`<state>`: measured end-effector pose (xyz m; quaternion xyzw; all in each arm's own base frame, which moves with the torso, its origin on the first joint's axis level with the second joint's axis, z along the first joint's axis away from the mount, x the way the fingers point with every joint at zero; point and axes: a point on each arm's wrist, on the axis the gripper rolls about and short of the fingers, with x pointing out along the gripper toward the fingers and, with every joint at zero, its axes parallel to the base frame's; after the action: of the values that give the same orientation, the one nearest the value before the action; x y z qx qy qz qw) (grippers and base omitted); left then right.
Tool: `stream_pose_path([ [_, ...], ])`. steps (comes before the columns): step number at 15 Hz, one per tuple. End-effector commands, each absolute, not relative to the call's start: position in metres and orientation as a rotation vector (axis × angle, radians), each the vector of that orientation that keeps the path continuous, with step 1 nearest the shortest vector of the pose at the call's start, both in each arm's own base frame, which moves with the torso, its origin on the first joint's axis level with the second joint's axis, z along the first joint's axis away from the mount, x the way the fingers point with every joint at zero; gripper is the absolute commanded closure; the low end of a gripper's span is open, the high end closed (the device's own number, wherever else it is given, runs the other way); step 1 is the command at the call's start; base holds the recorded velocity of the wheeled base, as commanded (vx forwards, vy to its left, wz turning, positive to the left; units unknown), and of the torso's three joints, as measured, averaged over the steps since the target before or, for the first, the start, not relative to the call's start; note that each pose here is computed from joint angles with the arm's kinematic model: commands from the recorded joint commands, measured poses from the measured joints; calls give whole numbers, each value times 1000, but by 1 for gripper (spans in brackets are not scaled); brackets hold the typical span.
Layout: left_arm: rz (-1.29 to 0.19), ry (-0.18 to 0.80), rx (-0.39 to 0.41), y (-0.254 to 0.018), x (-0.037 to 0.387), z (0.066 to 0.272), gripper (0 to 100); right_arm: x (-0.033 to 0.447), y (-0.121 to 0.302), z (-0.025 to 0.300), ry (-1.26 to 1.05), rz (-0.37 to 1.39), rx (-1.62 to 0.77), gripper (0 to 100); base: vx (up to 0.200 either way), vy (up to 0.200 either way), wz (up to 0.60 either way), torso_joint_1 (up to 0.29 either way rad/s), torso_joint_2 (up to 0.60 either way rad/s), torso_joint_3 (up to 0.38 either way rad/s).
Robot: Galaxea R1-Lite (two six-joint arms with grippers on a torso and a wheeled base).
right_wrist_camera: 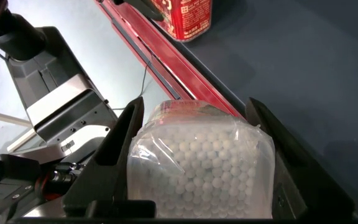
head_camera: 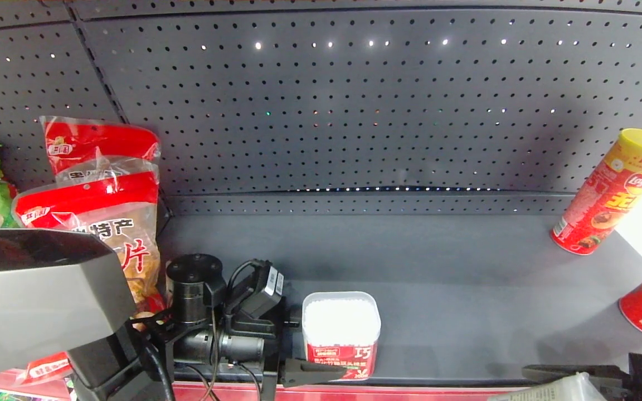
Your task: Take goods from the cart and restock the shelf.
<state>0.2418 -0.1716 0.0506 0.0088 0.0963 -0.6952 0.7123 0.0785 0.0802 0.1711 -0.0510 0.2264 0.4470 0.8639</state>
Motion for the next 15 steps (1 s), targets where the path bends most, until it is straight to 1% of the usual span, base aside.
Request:
stream_pose_path([
  [1,-1538,221,19,-171,242,49,0,78,80,171,474,938,-107,100,0,0,0,0,0,0],
  [6,-1540,220,20,-171,239,51,0,78,80,171,474,938,-107,100,0,0,0,0,0,0],
  [9,-1536,244,15,-163,230,51,0,78,80,171,473,938,-108,100,0,0,0,0,0,0],
  [11,-1518,255,10,-152,220,56,0,79,81,170,478,939,-108,100,0,0,0,0,0,0],
  [12,-1491,274,1,-142,217,56,0,79,81,170,482,940,-109,100,0,0,0,0,0,0],
  [13,-1459,268,-3,-132,217,59,0,79,81,170,482,940,-109,100,0,0,0,0,0,0],
  [15,-1425,256,-4,-121,216,65,0,79,81,168,487,940,-112,100,0,0,0,0,0,0],
])
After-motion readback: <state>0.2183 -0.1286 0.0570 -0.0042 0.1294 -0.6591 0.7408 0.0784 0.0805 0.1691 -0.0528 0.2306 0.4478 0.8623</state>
